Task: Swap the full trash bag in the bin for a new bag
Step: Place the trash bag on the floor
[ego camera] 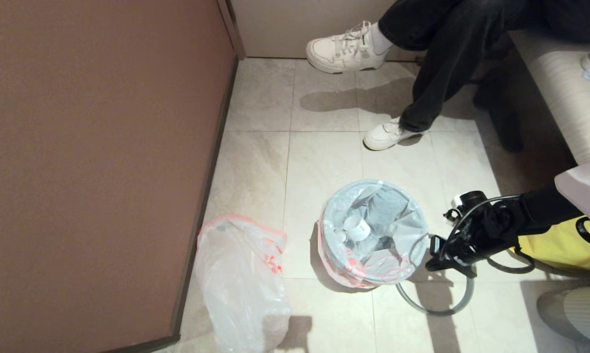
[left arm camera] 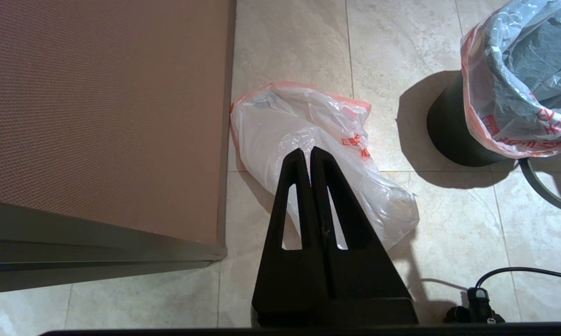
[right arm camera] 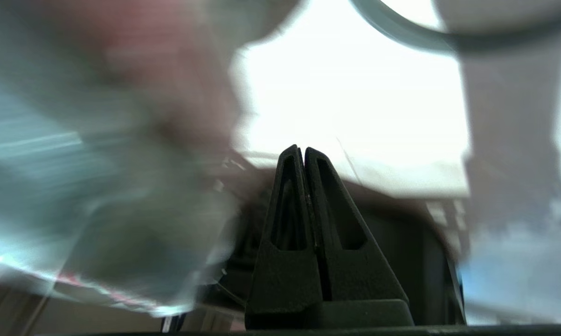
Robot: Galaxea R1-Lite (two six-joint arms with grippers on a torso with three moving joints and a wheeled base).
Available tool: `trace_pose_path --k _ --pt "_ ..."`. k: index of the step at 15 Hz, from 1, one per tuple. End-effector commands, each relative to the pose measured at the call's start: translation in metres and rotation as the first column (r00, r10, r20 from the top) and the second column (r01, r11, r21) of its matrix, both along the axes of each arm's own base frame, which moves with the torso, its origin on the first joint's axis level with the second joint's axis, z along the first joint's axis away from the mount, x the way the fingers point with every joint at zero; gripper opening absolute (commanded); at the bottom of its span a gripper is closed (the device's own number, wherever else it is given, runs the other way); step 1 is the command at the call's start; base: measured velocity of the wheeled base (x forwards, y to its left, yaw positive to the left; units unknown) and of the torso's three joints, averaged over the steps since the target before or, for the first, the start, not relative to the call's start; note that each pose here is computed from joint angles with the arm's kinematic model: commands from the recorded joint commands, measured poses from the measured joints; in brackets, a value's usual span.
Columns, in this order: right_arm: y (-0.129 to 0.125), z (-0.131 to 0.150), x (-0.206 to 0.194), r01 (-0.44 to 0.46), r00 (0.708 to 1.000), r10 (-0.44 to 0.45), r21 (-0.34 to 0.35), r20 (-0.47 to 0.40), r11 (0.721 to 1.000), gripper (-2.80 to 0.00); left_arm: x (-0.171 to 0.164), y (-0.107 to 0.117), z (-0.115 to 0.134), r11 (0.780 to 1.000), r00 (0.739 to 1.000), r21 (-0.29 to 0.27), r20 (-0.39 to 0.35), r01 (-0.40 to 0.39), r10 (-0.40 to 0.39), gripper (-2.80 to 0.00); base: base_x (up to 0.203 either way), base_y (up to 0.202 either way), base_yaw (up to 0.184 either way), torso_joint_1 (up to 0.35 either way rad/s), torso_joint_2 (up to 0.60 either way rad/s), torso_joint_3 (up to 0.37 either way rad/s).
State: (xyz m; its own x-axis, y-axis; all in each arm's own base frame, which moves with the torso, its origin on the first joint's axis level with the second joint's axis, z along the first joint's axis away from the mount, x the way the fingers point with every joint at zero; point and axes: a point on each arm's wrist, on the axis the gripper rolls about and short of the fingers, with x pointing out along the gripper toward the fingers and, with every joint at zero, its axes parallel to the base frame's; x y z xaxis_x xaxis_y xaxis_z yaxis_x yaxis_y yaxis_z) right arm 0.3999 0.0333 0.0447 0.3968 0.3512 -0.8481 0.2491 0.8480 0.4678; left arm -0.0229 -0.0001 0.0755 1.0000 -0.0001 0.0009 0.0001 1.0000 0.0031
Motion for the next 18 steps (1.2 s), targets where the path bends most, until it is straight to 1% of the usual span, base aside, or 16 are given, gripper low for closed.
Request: trace_pose_path --k 1,3,4,5,6,7,8,9,10,11,12,14,15,16,17,18 --pt "0.009 0.015 -0.007 -0.022 0.995 0.021 0.007 0.102 1.000 -2.80 0.000 0.000 0.000 1.000 1.000 0.000 -0.001 0.000 0.000 -2.80 0.000 0.000 0.000 0.000 0.00 0.000" --pt "0.010 0.024 -0.010 -0.026 0.983 0.024 0.009 0.184 1.000 -2.80 0.000 0.000 0.000 1.000 1.000 0.000 -0.001 0.000 0.000 -2.80 0.000 0.000 0.000 0.000 0.00 0.000" --pt "0.012 0.030 -0.012 -0.025 0.976 0.025 -0.001 0.216 1.000 -2.80 0.000 0.000 0.000 1.000 1.000 0.000 -0.001 0.000 0.000 -2.80 0.000 0.000 0.000 0.000 0.00 0.000" --pt "0.016 0.032 -0.013 -0.004 0.975 0.014 -0.045 0.222 0.999 -2.80 0.000 0.000 0.000 1.000 1.000 0.000 -0.001 -0.002 0.002 -2.80 0.000 0.000 0.000 0.000 0.00 0.000" --pt "0.021 0.032 -0.014 0.021 0.973 0.006 -0.115 0.230 0.993 -2.80 0.000 0.000 0.000 1.000 1.000 0.000 -0.001 -0.002 0.002 -2.80 0.000 0.000 0.000 0.000 0.00 0.000" --pt "0.025 0.031 -0.015 0.023 0.971 0.022 -0.184 0.238 0.983 -2.80 0.000 0.000 0.000 1.000 1.000 0.000 -0.001 0.000 0.000 -2.80 0.000 0.000 0.000 0.000 0.00 0.000" --pt "0.028 0.030 -0.017 0.014 0.970 0.042 -0.225 0.239 0.974 -2.80 0.000 0.000 0.000 1.000 1.000 0.000 -0.001 0.000 0.000 -2.80 0.000 0.000 0.000 0.000 0.00 0.000" --pt "0.028 0.029 -0.017 0.015 0.971 0.041 -0.233 0.235 0.972 0.00 0.000 0.000 0.000 1.000 1.000 0.000 -0.001 -0.001 0.001 -2.80 0.000 0.000 0.000 0.000 0.00 0.000" --pt "0.028 0.029 -0.018 0.010 0.974 0.048 -0.254 0.220 0.967 0.00 0.000 0.000 0.000 1.000 1.000 0.000 -0.001 -0.002 0.002 -2.80 0.000 0.000 0.000 0.000 0.00 0.000" --pt "0.026 0.027 -0.018 0.007 0.977 0.056 -0.297 0.204 0.955 0.00 0.000 0.000 0.000 1.000 1.000 0.000 -0.001 0.000 0.000 -2.80 0.000 0.000 0.000 0.000 0.00 0.000" --pt "0.027 0.025 -0.018 0.005 0.978 0.059 -0.310 0.199 0.951 0.00 0.000 0.000 0.000 1.000 1.000 0.000 -0.001 0.000 0.000 -2.80 0.000 0.000 0.000 0.000 0.00 0.000" --pt "0.027 0.020 -0.017 -0.001 0.980 0.062 -0.307 0.188 0.952 0.00 0.000 0.000 0.000 1.000 1.000 0.000 -0.001 0.000 0.000 -2.80 0.000 0.000 0.000 0.000 0.00 0.000" --pt "0.027 0.018 -0.016 0.004 0.980 0.056 -0.297 0.193 0.955 0.00 0.000 0.000 0.000 1.000 1.000 0.000 -0.001 0.000 0.000 -2.80 0.000 0.000 0.000 0.000 0.00 0.000" --pt "0.025 0.018 -0.016 -0.005 0.978 0.061 -0.272 0.201 0.962 0.00 0.000 0.000 0.000 1.000 1.000 0.000 -0.001 0.000 0.000 -2.80 0.000 0.000 0.000 0.000 0.00 0.000" --pt "0.022 0.016 -0.016 -0.027 0.976 0.074 -0.222 0.203 0.975 0.00 0.000 0.000 0.000 1.000 1.000 0.000 -0.001 0.000 0.000 -2.80 0.000 0.000 0.000 0.000 0.00 0.000" --pt "0.018 0.014 -0.016 -0.048 0.977 0.079 -0.156 0.200 0.987 0.00 0.000 0.000 0.000 1.000 1.000 0.000 -0.001 -0.001 0.001 -2.80 0.000 0.000 0.000 0.000 0.00 0.000"
